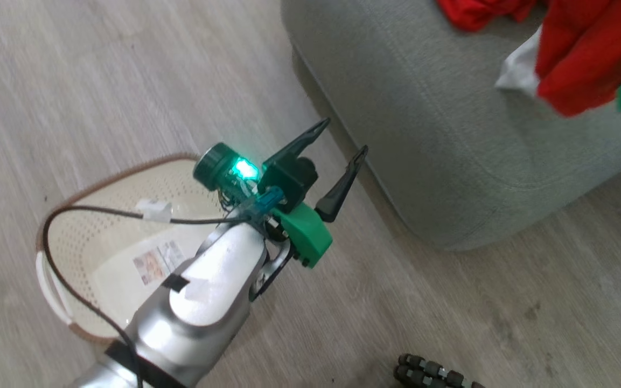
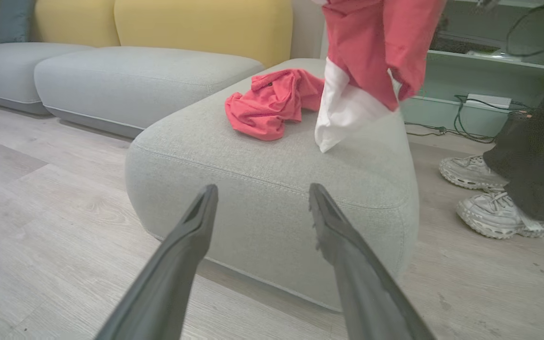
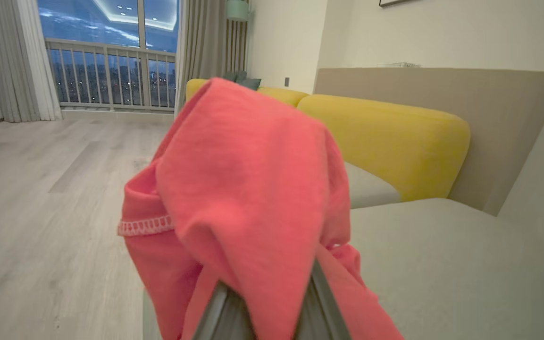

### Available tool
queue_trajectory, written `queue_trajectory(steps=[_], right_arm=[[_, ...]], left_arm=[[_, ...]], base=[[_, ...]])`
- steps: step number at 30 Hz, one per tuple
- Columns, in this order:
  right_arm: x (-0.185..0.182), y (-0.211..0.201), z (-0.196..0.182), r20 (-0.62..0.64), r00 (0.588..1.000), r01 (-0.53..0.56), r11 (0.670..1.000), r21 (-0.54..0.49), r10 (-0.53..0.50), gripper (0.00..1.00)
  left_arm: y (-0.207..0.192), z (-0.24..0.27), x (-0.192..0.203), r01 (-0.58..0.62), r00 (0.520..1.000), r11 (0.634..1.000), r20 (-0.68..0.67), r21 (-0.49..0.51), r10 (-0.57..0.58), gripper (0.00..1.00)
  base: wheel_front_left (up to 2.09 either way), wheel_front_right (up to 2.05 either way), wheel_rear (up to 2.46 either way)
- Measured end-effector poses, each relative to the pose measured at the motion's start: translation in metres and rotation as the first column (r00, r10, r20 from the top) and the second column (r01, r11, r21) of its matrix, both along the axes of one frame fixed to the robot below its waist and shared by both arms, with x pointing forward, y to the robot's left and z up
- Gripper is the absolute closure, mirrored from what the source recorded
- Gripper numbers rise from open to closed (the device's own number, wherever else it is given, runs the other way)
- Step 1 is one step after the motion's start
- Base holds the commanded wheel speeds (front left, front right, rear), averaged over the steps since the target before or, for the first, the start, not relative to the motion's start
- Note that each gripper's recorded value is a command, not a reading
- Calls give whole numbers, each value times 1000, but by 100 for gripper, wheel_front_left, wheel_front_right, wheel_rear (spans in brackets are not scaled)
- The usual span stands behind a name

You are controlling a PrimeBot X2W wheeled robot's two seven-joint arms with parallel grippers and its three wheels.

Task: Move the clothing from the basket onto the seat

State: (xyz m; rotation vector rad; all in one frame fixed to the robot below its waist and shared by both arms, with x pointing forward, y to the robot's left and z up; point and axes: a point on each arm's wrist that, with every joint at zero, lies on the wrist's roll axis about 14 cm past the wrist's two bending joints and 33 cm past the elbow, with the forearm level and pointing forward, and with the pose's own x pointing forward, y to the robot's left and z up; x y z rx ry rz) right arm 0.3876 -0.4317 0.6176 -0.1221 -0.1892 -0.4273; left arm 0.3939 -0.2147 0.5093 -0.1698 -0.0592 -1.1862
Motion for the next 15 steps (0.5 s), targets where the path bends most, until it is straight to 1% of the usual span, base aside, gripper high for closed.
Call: queue_trajectory(steps=[6,13,15], right_arm=[[42,-18,16,-27,1000,13,997,-81,-15,100],[85,-42,36,-7,998,60,992,-114,-62,100],[98,-56,43,-2,995,95,988,-125,-96,100]], left_arm=[[6,-18,19,-20,1000,1000,-12,15,20,0],[19,-48,36,-57,997,997,-41,55,59,0],[25,-58,42,-74,996,995,-53,69,78,0]], base=[[0,0,0],[0,0,0],[0,0,0]])
